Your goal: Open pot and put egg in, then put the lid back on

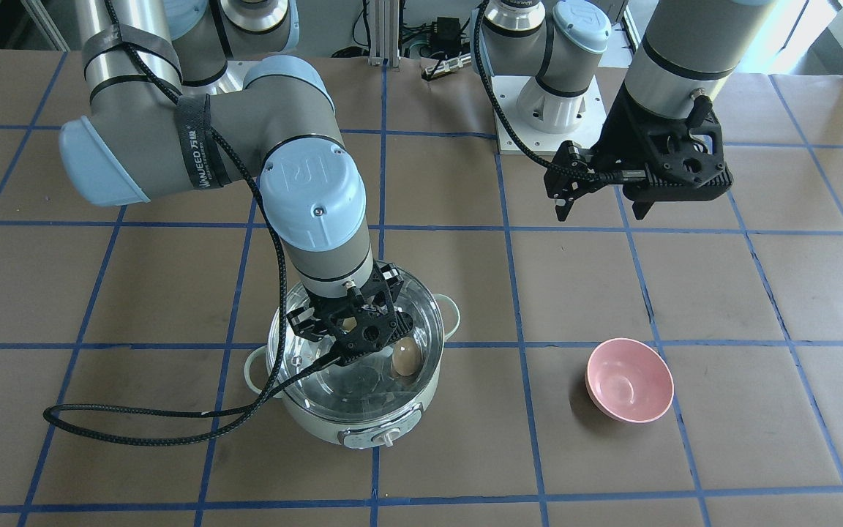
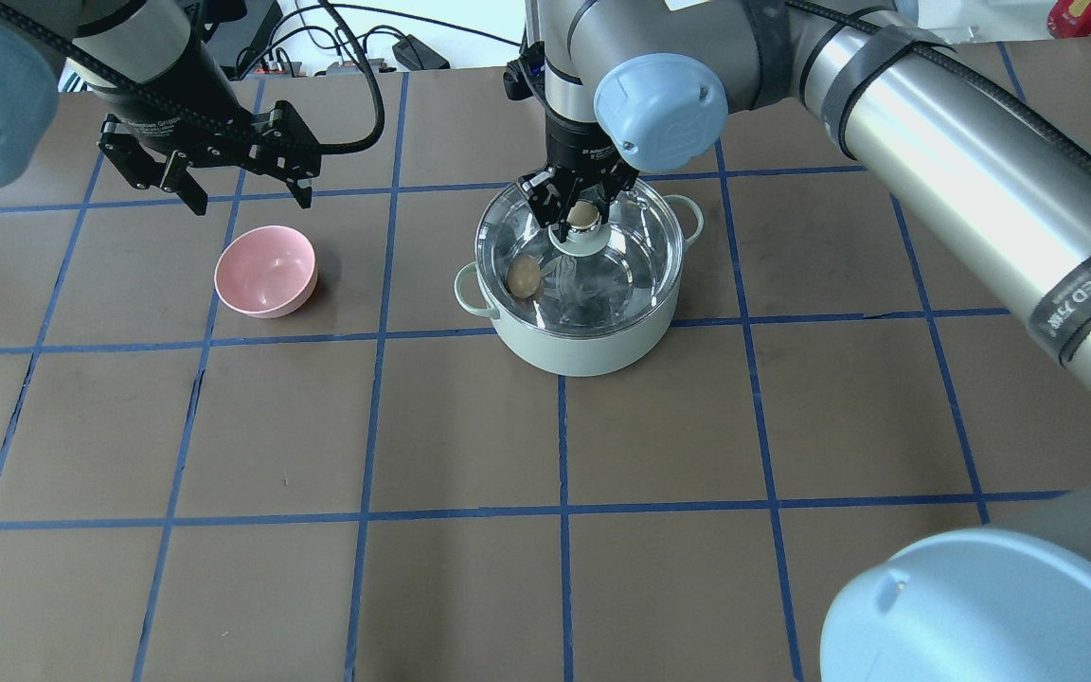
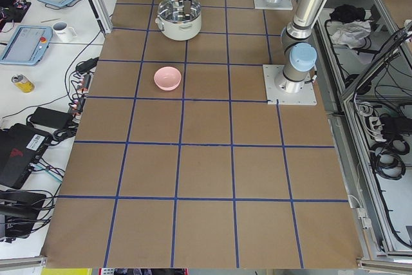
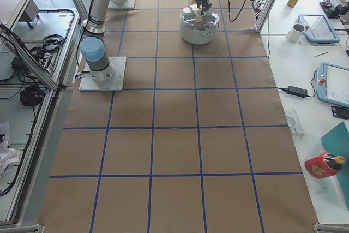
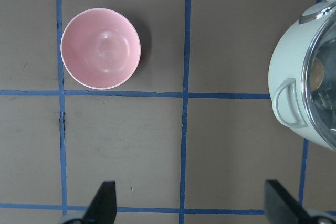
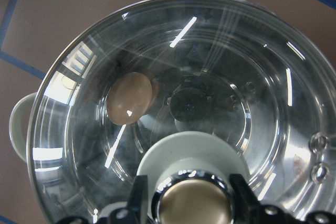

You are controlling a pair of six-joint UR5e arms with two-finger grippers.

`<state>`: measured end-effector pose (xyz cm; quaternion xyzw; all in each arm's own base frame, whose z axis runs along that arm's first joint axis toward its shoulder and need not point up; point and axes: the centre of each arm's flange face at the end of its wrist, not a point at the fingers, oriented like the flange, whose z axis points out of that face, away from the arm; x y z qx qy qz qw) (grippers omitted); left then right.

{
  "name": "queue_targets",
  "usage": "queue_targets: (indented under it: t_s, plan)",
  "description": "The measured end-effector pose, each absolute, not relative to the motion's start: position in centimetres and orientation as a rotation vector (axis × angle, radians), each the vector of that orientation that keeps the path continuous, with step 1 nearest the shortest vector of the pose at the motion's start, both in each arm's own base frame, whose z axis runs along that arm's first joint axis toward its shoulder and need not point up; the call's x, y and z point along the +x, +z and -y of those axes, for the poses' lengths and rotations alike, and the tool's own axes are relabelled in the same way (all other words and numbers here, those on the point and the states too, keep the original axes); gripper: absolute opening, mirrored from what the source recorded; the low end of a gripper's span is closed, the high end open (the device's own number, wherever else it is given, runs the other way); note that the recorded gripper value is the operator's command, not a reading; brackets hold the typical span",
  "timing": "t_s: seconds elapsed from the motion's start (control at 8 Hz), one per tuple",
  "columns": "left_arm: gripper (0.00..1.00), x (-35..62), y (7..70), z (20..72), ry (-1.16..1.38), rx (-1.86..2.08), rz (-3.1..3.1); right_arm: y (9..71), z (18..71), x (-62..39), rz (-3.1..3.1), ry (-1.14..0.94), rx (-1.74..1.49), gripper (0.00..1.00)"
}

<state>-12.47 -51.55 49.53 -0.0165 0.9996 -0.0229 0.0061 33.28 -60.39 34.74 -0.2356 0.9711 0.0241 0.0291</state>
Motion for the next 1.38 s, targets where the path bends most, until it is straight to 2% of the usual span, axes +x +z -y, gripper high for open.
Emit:
queue_targets:
  t_s: [0.5, 0.75, 1.0, 1.38]
  plan:
    - [1.00, -12.2, 49.4, 51.6, -0.057, -0.060, -3.131, 37.3, 59.6, 32.5, -3.010, 0.039, -0.705, 1.00]
    - [1.00, -12.2, 49.3, 51.7, -0.052, -0.061, -3.131, 41.1, 58.1, 30.7, -3.035, 0.021, -0.681, 1.00]
    - [1.00, -12.3, 49.1, 51.7, -0.048, -0.059, -3.135, 46.0, 56.8, 26.0, -3.116, -0.066, -0.604, 1.00]
    - [1.00, -12.6, 49.0, 51.8, -0.044, -0.048, -3.138, 48.9, 56.9, 14.5, -3.188, -0.110, -0.306, 1.00]
